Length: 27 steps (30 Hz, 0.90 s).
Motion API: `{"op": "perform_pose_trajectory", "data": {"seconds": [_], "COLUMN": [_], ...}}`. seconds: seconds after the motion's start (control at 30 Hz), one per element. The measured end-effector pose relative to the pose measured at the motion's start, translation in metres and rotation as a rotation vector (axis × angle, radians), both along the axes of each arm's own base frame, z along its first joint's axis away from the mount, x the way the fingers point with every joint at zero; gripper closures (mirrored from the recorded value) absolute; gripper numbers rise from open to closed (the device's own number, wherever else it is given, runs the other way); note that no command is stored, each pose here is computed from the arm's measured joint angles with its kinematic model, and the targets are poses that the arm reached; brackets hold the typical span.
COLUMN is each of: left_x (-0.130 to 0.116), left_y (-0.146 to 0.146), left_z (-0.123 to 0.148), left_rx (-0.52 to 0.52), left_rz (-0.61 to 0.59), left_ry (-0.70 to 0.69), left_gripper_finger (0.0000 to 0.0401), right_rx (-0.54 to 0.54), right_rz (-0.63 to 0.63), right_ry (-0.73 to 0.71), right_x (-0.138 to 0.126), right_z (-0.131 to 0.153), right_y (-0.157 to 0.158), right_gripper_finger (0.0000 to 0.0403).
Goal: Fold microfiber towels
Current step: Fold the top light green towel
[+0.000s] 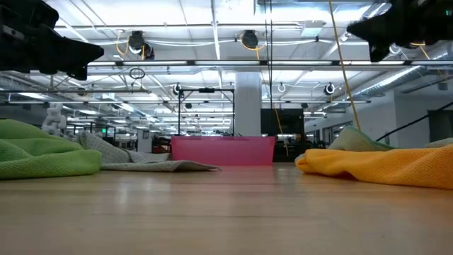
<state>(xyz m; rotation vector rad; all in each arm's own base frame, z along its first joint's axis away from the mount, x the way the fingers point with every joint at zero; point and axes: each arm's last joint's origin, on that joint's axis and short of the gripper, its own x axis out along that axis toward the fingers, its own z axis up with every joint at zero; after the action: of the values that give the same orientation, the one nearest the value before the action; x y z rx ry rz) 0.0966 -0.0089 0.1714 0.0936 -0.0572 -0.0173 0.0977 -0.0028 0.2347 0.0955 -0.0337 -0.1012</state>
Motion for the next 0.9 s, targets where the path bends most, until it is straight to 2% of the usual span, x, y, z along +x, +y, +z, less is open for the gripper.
{"op": "perform_pose_trajectory", "data": {"seconds": [0.3,0.43,0.7,0.9], "left_x": [0.000,0.000,0.000,0.000], "left_y": [0.000,0.000,0.000,0.000], "left_z": [0.000,0.000,-0.002,0.001], "left_rx": [-0.002,0.014,-0.025,-0.005], "left_rz": [0.011,0.014,0.011,0.013], "left_ry": [-0.003,0.002,0.022,0.001], "left_gripper_finger": [0.0354,0.0354,0.0354,0.0354], "right_rx": [0.026,0.047,0.050,0.049], "right_rz": [-0.001,-0.003,-0.012,-0.015], "right_ry": [0.156,0.230,0.361,0.447], "right_x": [0.010,0.020,0.045,0.059], "right_z": [0.070,0.092,0.117,0.132], "right_y": [0.000,0.000,0.000,0.000], "right_gripper_finger": [0.0403,0.0403,0.0403,0.0403]}}
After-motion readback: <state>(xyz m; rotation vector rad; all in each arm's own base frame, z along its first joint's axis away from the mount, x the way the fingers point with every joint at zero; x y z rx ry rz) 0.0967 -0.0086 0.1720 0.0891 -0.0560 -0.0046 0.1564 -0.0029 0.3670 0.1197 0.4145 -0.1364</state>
